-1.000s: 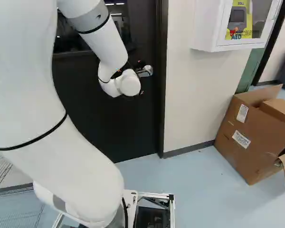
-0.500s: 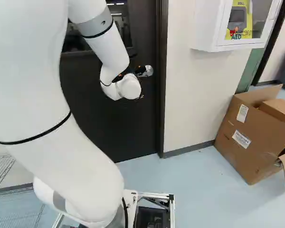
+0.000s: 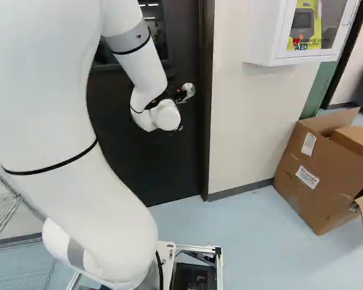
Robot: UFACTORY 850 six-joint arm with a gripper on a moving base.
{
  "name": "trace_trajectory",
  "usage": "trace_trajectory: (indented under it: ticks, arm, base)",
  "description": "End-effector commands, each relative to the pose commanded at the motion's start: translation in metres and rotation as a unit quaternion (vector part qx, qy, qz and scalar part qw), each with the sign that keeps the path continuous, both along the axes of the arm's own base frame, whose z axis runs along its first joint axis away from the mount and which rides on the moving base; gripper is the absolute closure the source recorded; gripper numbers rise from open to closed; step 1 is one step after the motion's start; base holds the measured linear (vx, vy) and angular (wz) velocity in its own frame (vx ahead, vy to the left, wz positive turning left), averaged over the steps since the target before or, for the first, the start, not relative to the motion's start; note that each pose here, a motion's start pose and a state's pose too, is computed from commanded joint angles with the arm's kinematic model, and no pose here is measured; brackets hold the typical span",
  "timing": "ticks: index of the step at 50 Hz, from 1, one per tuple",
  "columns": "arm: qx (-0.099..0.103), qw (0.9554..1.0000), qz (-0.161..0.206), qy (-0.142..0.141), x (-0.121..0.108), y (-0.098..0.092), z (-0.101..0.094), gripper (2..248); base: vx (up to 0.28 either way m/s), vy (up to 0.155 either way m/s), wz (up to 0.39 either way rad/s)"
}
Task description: Open the door and move inside
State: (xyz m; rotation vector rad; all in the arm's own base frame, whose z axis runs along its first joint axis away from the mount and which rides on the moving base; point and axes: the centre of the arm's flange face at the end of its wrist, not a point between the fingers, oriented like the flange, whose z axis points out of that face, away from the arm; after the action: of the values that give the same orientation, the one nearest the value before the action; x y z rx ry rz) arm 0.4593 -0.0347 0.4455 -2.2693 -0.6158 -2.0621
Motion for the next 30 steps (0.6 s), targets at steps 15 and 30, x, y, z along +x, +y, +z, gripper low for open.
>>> trace_trajectory:
  ticks: [15, 30]
  arm:
    - [0.003, 0.9998, 0.000, 0.018, 0.001, 0.000, -0.016, 3]
    - [0.006, 0.9994, -0.002, 0.035, 0.005, -0.003, -0.032, 3]
  base:
    - [0.000, 0.000, 0.000]
    - [0.000, 0.000, 0.000]
